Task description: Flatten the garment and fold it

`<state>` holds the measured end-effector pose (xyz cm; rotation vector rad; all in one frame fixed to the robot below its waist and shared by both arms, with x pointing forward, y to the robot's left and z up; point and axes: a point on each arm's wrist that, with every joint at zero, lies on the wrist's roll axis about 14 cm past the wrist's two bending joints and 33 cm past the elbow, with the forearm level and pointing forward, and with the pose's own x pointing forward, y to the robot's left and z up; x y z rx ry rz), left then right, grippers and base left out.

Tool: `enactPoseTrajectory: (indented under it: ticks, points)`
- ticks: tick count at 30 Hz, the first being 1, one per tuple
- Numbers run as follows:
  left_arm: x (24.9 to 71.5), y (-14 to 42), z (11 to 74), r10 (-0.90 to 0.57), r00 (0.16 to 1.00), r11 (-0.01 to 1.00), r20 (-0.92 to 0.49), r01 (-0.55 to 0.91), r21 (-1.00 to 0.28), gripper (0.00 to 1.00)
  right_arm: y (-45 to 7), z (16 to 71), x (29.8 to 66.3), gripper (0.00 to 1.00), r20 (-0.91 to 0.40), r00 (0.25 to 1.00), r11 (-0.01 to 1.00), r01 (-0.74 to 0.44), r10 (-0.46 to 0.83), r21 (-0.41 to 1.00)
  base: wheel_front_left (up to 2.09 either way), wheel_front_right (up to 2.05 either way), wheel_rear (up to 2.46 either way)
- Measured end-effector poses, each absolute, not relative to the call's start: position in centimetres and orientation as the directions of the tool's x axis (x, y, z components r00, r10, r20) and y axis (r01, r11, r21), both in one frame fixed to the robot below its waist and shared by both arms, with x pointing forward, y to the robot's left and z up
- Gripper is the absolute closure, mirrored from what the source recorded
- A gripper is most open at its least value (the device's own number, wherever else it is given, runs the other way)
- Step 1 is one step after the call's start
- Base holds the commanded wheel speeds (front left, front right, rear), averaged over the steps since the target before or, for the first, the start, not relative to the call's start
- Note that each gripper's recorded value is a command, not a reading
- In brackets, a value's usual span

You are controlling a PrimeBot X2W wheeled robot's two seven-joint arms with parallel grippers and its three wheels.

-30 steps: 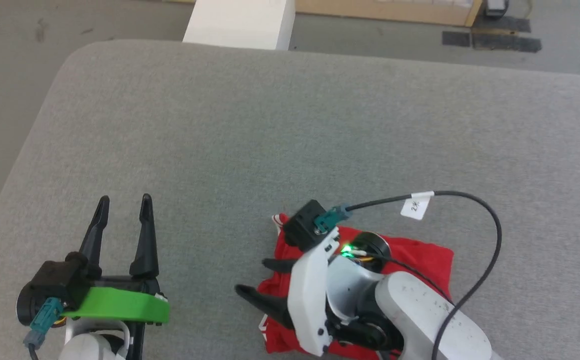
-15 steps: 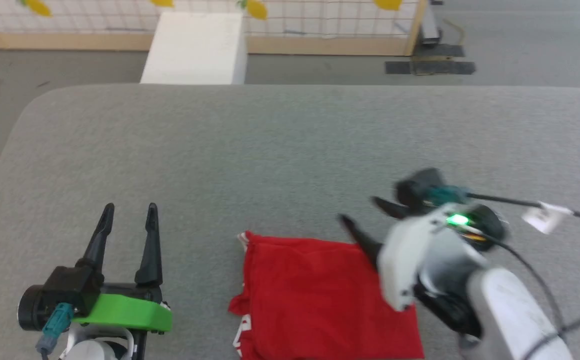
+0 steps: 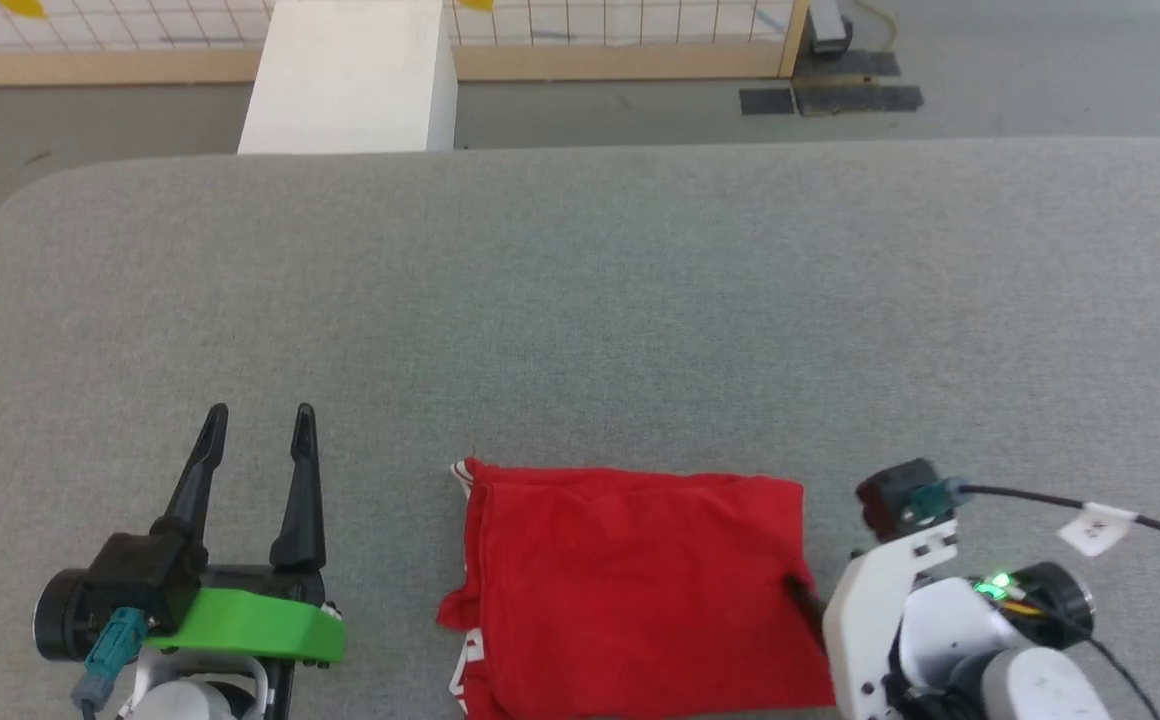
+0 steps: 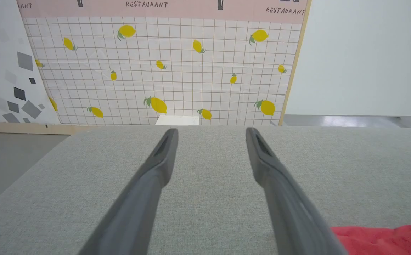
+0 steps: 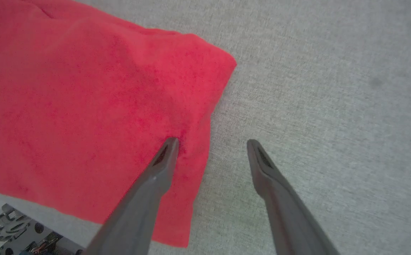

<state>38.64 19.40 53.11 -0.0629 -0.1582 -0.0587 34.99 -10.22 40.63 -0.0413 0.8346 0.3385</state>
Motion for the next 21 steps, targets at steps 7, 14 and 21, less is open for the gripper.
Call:
enactPoseTrajectory:
  ticks: [7,14,21]
  points:
    - [38.6,20.1,52.2,-0.033,0.991,0.998,0.132,0.041,-0.057,0.0,-8.3,37.3,34.2,0.0,-0.805,0.507,0.923,-0.364,0.307,0.122,0.0,0.0,0.0]
    - [38.4,20.6,51.8,-0.014,0.993,0.998,0.117,0.021,-0.058,0.0,-7.6,36.4,34.6,0.85,-0.827,0.468,0.913,-0.39,0.311,0.123,0.0,0.0,0.0]
    - [38.1,20.6,52.0,-0.013,0.992,0.998,0.125,0.021,-0.06,0.0,-6.9,37.5,35.3,1.0,-0.806,0.491,0.894,-0.436,0.33,0.101,0.0,0.0,0.0]
